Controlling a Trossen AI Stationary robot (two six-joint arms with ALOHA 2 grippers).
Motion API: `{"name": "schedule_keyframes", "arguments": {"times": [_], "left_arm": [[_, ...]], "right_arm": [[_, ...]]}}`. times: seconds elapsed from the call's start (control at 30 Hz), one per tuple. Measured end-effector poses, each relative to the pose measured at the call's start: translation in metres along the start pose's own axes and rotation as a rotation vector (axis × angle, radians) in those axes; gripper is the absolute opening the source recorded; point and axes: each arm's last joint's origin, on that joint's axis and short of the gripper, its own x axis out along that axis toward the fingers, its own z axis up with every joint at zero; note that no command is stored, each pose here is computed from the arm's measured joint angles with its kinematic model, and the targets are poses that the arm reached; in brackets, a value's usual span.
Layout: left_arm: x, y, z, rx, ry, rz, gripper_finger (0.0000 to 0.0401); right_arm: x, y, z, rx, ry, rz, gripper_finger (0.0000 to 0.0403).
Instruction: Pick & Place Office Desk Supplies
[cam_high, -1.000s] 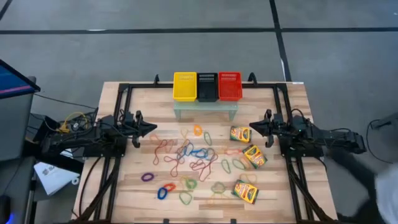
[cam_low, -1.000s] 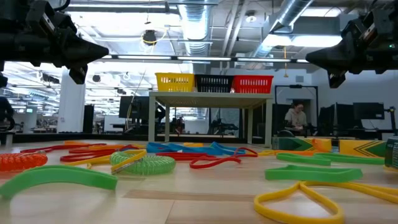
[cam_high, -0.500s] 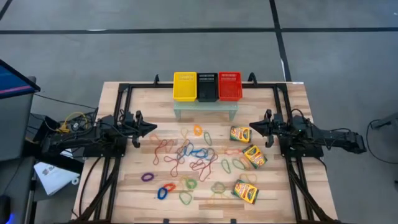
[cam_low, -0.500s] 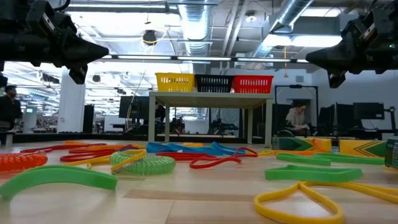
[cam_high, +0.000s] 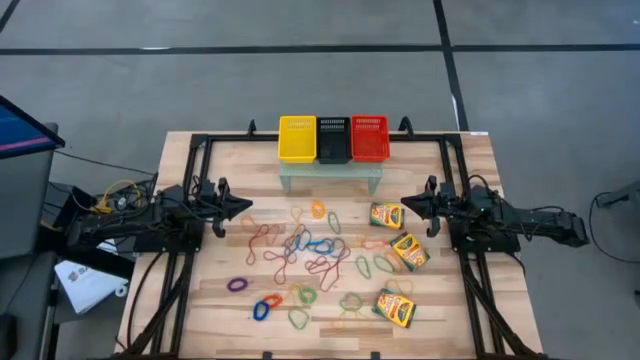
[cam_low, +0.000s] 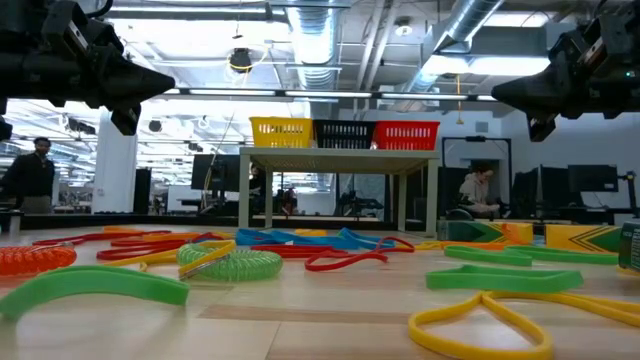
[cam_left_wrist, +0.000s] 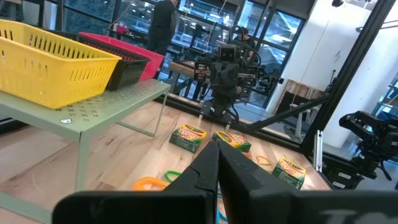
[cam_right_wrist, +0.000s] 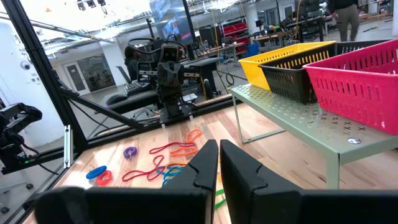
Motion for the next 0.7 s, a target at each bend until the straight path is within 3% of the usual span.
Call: {"name": "schedule_keyframes", "arguments": {"times": [0.7], "left_arm": [[-0.001,-0.004,0.011,0.003,-0.116,-0.034,0.0000]], "right_arm": [[0.000,0.001,0.002,0.001,-0.026,0.003,0.0017]]}}
